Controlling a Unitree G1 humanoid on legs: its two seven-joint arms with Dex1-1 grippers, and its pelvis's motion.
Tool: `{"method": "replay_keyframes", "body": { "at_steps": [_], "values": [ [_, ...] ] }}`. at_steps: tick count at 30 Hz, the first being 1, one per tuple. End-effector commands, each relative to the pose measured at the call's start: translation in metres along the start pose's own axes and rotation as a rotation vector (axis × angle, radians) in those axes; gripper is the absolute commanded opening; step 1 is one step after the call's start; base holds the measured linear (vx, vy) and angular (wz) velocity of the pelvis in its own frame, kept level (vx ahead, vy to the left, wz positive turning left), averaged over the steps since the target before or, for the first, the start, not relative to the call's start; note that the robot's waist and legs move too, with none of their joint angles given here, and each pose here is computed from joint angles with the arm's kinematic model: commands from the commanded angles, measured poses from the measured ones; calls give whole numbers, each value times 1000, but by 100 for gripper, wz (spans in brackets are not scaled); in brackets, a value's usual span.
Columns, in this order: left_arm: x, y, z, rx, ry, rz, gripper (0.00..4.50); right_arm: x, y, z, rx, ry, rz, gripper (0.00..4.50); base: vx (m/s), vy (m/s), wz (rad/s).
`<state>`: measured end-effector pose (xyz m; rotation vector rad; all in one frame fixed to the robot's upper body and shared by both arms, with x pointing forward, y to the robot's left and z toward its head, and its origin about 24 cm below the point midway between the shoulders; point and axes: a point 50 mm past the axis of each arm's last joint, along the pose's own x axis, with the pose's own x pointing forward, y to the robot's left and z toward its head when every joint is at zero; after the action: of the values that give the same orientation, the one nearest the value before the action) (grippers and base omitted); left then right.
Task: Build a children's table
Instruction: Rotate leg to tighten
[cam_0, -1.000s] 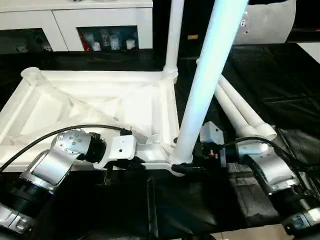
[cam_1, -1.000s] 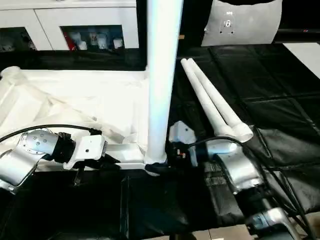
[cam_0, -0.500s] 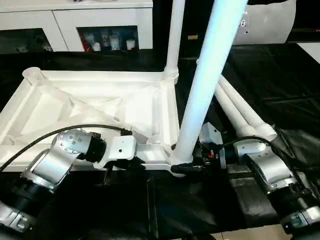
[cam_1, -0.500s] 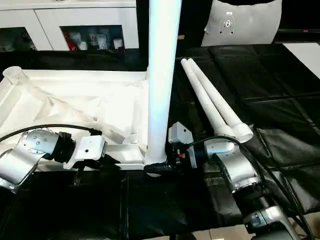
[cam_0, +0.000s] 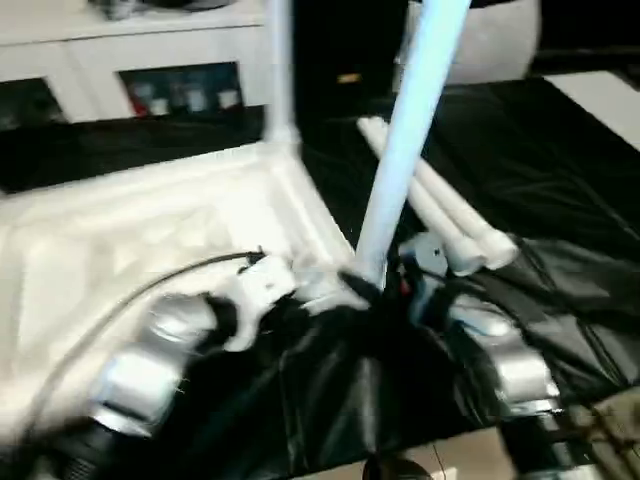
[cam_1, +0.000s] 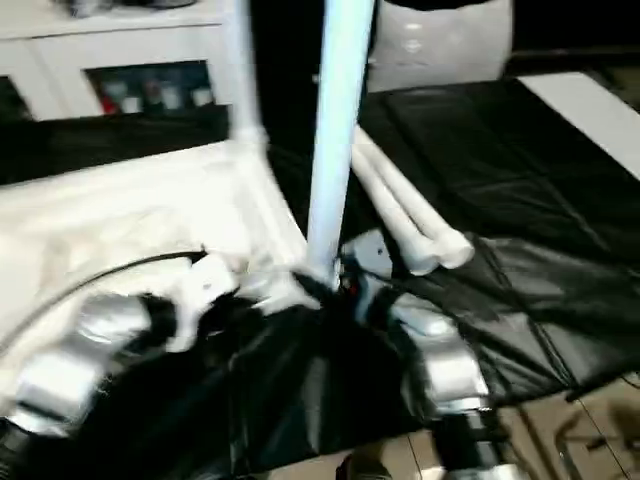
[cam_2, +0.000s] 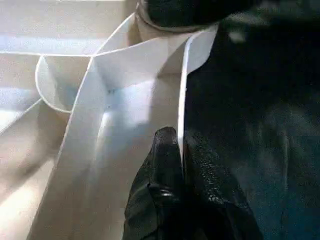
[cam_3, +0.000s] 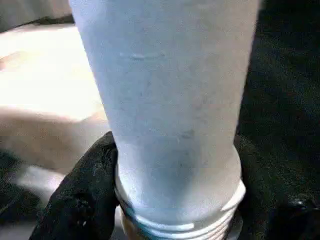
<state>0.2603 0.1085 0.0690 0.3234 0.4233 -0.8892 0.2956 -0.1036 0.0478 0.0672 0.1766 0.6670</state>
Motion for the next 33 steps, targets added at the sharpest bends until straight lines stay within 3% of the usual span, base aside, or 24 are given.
{"method": "replay_keyframes", "body": {
  "at_steps": [1, 4, 8, 10, 14, 15, 19, 24, 27, 33],
  "values": [
    [8, -9, 32, 21, -130, 76, 0, 22, 49, -18, 104, 74, 155, 278, 0, 0, 0],
    [16, -17, 42, 33, -139, 127, 0, 35, 55, -14, 140, 59, 48, 278, 0, 0, 0],
    [16, -18, 44, 68, -123, 129, 0, 37, 54, -12, 131, 38, 15, 278, 0, 0, 0],
    [14, -17, 40, 98, -83, 130, 0, 35, 51, -12, 87, 29, 9, 333, 0, 0, 0],
    [10, -15, 31, 99, -44, 113, 0, 32, 46, -10, 86, 10, -5, 358, 0, 0, 0],
    [8, -14, 27, 104, -25, 100, 0, 30, 42, -8, 83, -10, -7, 382, 0, 0, 0],
    [1, -6, 17, 124, -6, 80, 0, 19, 30, -5, 22, -45, -8, 402, 0, 0, 0],
    [-13, 11, 4, 195, 4, -2, 0, -17, 14, 3, -71, -101, 152, 445, 0, 0, 0],
    [-23, 16, -3, 256, 14, -117, 0, -38, 3, 8, -147, -71, 278, 445, 0, 0, 0],
    [-33, 21, -11, 329, 47, -289, 0, -54, -13, 17, -235, 30, 456, 445, 0, 0, 0]
  ]
}}
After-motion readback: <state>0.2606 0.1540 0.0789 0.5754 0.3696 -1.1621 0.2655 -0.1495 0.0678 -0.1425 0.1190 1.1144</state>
